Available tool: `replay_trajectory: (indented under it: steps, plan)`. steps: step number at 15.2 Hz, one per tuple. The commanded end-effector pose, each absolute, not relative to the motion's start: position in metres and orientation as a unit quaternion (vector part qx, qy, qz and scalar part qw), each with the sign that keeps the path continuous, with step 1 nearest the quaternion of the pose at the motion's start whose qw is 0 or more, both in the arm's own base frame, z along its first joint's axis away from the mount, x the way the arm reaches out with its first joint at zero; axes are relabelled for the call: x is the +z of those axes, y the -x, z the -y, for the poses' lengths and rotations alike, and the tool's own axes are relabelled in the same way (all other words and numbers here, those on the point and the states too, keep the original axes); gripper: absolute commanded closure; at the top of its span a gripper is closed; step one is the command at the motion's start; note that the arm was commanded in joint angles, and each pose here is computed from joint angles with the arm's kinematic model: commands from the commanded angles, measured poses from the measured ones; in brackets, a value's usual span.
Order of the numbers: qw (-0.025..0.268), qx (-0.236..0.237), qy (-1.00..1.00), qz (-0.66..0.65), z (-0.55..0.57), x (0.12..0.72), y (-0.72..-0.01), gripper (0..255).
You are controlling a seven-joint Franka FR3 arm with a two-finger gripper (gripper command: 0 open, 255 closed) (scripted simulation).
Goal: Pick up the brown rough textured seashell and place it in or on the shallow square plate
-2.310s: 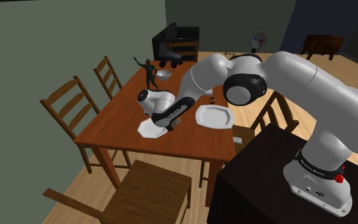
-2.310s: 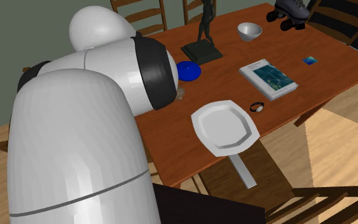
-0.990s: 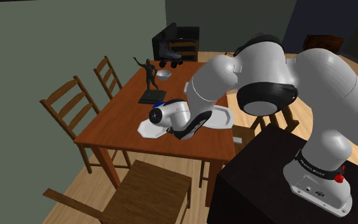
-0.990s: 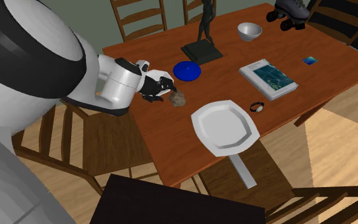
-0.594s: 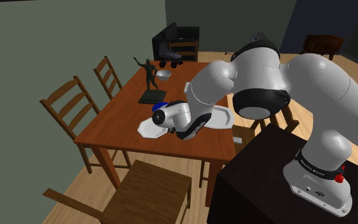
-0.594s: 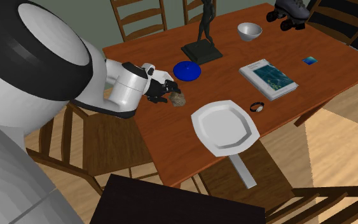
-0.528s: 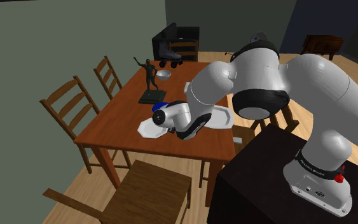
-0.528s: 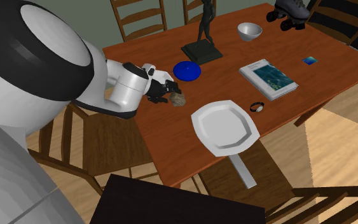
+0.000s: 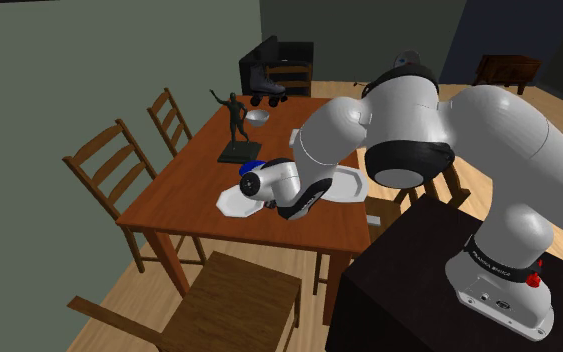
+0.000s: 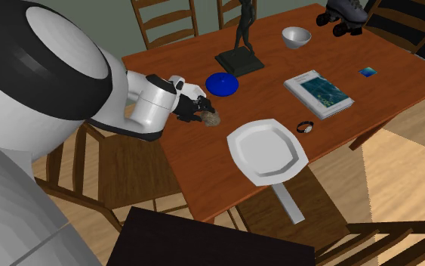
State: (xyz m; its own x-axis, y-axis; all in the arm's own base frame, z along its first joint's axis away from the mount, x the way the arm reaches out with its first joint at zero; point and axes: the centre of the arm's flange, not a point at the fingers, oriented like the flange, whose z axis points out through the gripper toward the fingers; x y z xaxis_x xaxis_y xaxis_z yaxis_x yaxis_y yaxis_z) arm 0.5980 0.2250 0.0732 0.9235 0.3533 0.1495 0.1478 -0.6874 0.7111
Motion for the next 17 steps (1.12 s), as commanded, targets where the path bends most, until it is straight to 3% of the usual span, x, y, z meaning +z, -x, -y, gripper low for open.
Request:
replay_trajectory:
  steps: [1,8,17]
  plan:
    - [0.371,0.138,-0.908,-0.138,-0.224,0.073,-0.598,255]
    - [0.371,0.138,-0.908,-0.138,-0.225,0.072,-0.598,255]
    - [0.371,0.138,-0.908,-0.138,-0.225,0.120,-0.598,255]
